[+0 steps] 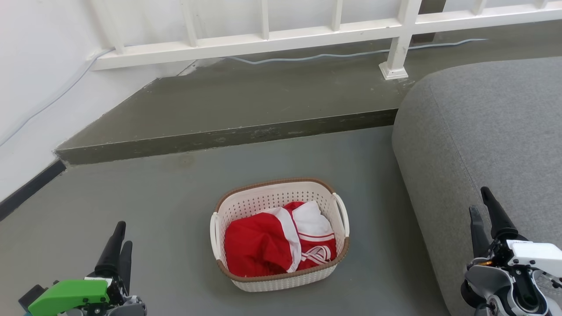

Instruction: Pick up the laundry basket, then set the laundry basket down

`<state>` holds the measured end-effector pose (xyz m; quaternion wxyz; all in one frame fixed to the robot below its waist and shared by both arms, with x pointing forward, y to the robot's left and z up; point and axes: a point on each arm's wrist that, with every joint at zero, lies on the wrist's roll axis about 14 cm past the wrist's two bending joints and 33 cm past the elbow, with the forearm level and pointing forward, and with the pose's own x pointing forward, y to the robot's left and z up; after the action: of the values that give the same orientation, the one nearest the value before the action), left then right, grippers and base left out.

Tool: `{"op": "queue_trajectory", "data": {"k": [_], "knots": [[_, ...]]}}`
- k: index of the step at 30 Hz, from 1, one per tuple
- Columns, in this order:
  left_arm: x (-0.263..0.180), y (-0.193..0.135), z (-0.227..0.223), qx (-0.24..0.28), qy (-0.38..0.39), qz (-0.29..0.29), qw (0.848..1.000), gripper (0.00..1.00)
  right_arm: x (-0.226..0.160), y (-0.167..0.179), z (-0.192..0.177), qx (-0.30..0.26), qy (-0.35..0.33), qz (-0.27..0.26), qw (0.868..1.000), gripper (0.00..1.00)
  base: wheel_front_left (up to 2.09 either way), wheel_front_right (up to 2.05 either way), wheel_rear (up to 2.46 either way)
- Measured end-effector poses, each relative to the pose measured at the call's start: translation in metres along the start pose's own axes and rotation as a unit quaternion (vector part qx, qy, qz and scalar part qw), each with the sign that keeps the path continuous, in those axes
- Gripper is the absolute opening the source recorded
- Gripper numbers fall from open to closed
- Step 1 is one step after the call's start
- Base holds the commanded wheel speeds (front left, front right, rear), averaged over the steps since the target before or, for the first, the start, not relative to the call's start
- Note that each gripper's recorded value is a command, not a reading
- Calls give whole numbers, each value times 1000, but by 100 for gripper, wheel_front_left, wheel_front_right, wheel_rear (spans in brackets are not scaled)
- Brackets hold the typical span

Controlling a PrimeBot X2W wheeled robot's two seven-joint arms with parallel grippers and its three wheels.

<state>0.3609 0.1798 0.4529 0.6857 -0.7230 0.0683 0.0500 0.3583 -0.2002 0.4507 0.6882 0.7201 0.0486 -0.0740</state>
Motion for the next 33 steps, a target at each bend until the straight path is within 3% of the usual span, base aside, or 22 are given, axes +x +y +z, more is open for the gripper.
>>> {"op": "queue_trajectory", "data": {"k": [18,26,33], "knots": [[1,-11,0,8,-7,-17,1000,100,3,7,0,-41,-11,9,999,100,0,0,0],[6,-27,-2,45,-10,-38,998,100,5,13,1,-93,-13,17,995,100,0,0,0],[8,-37,-1,109,-14,-53,992,100,8,20,-1,-156,-7,28,987,100,0,0,0]]}}
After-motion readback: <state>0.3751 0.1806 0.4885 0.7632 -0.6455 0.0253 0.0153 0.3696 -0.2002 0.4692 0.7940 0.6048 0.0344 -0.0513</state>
